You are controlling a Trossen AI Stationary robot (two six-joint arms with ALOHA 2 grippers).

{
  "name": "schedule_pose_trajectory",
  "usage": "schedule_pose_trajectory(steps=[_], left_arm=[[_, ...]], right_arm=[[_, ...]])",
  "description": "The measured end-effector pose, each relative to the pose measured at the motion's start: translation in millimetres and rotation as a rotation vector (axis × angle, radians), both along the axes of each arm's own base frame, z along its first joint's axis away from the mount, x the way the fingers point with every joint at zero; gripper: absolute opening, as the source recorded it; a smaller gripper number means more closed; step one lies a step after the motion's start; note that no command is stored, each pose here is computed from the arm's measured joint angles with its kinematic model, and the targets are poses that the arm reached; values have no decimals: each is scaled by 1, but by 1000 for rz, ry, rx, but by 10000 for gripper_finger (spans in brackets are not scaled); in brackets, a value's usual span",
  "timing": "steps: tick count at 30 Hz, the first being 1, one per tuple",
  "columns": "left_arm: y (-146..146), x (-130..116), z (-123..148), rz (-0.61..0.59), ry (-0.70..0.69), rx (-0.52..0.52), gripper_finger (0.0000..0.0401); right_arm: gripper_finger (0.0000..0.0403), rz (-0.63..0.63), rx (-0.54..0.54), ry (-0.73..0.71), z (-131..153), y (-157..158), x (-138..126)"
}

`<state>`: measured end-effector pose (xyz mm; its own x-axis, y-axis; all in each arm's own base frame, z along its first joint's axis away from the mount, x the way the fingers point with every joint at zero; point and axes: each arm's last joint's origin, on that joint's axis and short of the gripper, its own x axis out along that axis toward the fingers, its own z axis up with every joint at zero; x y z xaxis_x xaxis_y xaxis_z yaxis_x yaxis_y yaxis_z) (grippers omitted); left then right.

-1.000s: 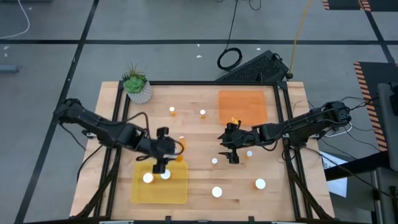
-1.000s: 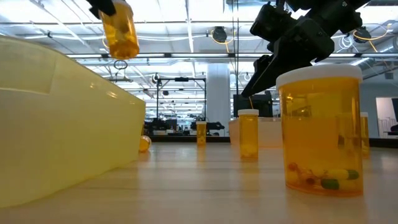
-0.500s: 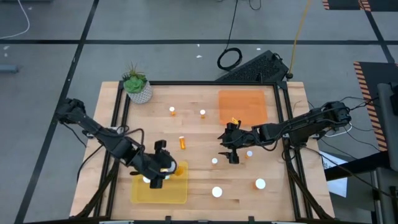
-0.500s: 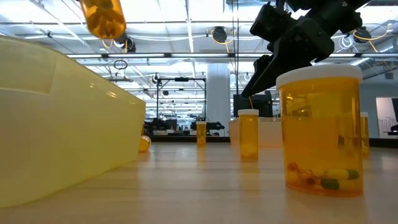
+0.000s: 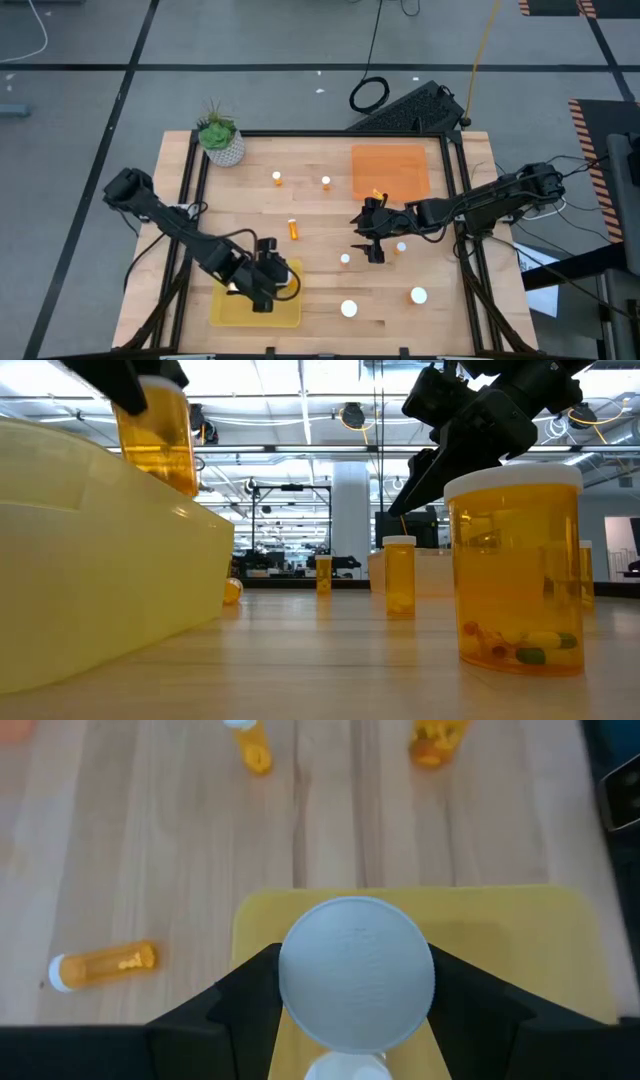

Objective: Pick and place medicine bottles into bin by pill shape (circle, oval)
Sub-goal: Put the large pill bottle into the yellow bin

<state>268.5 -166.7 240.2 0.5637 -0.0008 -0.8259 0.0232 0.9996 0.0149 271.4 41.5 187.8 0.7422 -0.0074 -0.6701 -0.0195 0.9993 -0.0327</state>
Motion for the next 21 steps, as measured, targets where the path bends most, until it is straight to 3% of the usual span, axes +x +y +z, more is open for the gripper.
schedule_pose_trajectory(steps=[21], left_arm=[[-11,17,-58,-10,169,95,218]], right_arm=[[325,-1,0,0,0,0,0]])
